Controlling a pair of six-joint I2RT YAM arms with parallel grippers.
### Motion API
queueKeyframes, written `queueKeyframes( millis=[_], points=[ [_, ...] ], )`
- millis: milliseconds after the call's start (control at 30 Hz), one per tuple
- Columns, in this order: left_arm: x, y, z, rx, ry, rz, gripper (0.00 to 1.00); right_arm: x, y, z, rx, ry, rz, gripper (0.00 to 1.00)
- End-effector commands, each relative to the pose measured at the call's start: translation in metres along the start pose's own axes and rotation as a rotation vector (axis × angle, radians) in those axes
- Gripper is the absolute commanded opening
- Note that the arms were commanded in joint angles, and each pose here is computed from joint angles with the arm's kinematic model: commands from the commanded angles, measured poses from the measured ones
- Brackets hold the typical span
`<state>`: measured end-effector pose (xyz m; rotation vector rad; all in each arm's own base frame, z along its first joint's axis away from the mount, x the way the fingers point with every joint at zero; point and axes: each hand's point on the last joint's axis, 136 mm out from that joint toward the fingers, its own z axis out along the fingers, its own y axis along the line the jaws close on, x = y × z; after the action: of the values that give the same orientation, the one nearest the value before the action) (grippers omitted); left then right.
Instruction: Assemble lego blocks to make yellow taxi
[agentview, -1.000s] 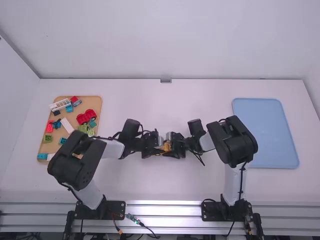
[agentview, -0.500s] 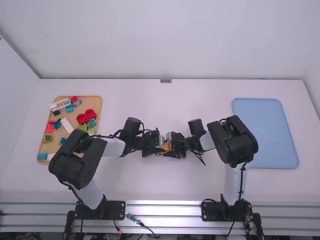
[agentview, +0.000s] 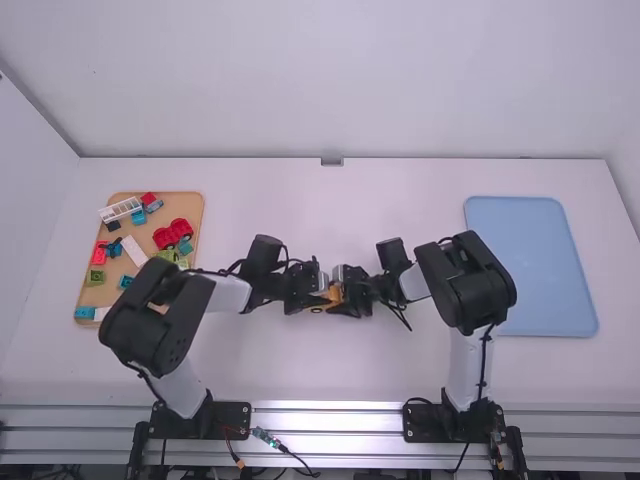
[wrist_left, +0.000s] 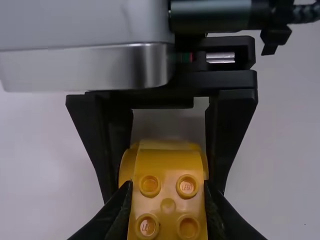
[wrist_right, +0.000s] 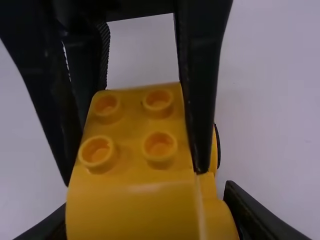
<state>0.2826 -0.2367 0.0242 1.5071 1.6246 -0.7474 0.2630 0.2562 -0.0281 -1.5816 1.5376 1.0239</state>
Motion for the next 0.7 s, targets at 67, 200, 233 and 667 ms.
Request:
queueKeyframes(
  millis=[67,200,233,667],
  points=[
    [0.024,-0.01,0.005,0.011,0.058,-0.074,0.02,0.018,0.008,0.003,-0.003,0.061,0.046,0.0],
    [0.029,-0.005,0.003,-0.014,0.081,-0.082,0.02,0.017,0.009,0.003,-0.005,0.06,0.045,0.0],
    [0.03,-0.003,0.001,-0.019,0.083,-0.087,0.02,0.017,0.009,0.003,-0.005,0.06,0.043,0.0],
    [0.019,-0.014,-0.007,0.062,-0.022,-0.101,0.02,0.017,0.004,0.002,0.011,0.058,0.036,0.0]
  ],
)
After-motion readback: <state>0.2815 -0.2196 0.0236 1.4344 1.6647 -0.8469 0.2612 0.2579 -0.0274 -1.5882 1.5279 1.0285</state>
